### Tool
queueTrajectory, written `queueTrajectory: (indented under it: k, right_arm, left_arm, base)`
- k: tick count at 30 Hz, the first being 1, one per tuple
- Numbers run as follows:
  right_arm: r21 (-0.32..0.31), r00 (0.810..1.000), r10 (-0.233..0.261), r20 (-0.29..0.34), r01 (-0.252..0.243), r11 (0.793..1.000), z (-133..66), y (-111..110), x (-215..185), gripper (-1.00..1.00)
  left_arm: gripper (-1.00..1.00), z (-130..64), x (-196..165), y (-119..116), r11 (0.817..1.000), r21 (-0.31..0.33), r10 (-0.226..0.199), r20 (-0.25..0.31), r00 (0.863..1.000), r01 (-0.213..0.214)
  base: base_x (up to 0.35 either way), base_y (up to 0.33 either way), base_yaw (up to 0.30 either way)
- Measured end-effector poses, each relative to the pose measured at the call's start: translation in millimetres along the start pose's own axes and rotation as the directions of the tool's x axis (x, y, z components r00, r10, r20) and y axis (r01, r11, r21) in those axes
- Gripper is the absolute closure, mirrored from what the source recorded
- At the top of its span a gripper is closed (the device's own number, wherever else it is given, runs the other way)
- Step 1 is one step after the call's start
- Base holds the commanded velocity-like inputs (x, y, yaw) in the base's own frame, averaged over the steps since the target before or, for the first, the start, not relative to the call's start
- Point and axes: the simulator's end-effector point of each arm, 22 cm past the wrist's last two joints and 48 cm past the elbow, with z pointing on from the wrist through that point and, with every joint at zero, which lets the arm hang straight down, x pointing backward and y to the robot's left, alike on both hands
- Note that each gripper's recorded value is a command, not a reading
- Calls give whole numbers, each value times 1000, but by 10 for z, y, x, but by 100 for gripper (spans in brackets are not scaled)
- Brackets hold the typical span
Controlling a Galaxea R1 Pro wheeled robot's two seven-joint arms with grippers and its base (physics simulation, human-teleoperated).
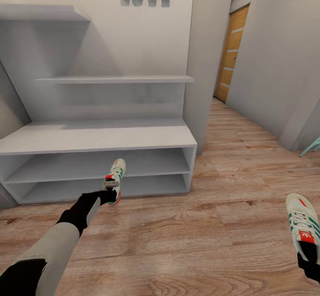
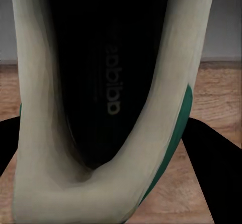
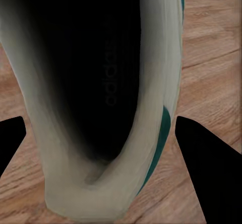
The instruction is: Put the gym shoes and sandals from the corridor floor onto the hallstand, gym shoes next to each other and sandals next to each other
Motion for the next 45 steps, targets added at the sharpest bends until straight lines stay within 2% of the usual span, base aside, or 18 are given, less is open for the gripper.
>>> queueTrajectory:
  k: [4,13,20,28,34,45]
  right_arm:
    - [-2,1000,1,-3,-1,1000,0,18,0,100]
    - [3,996,9,-92,-9,1000,26,16,191,100]
    - [1,994,4,-106,-4,1000,84,59,368,100]
    - [1,993,-4,-117,4,1000,148,102,596,100]
    - [1,992,-8,-125,8,1000,151,107,633,100]
    - [2,992,-8,-126,8,1000,150,105,637,100]
  left_arm:
    - [100,-21,-28,11,1000,-3,3,-33,999,-3]
    - [100,-32,-89,102,1000,-13,7,-19,1000,-7]
    - [100,76,150,143,1000,-20,6,-58,998,-7]
    - [100,217,389,175,1000,-28,7,-75,997,-9]
    - [100,240,432,296,996,-87,5,-82,997,-13]
    - [100,242,427,283,995,-98,4,-81,997,-12]
  base:
    - [0,0,0]
    - [0,0,0]
    - [0,0,0]
    - [0,0,0]
    - [0,0,0]
    - [171,0,0]
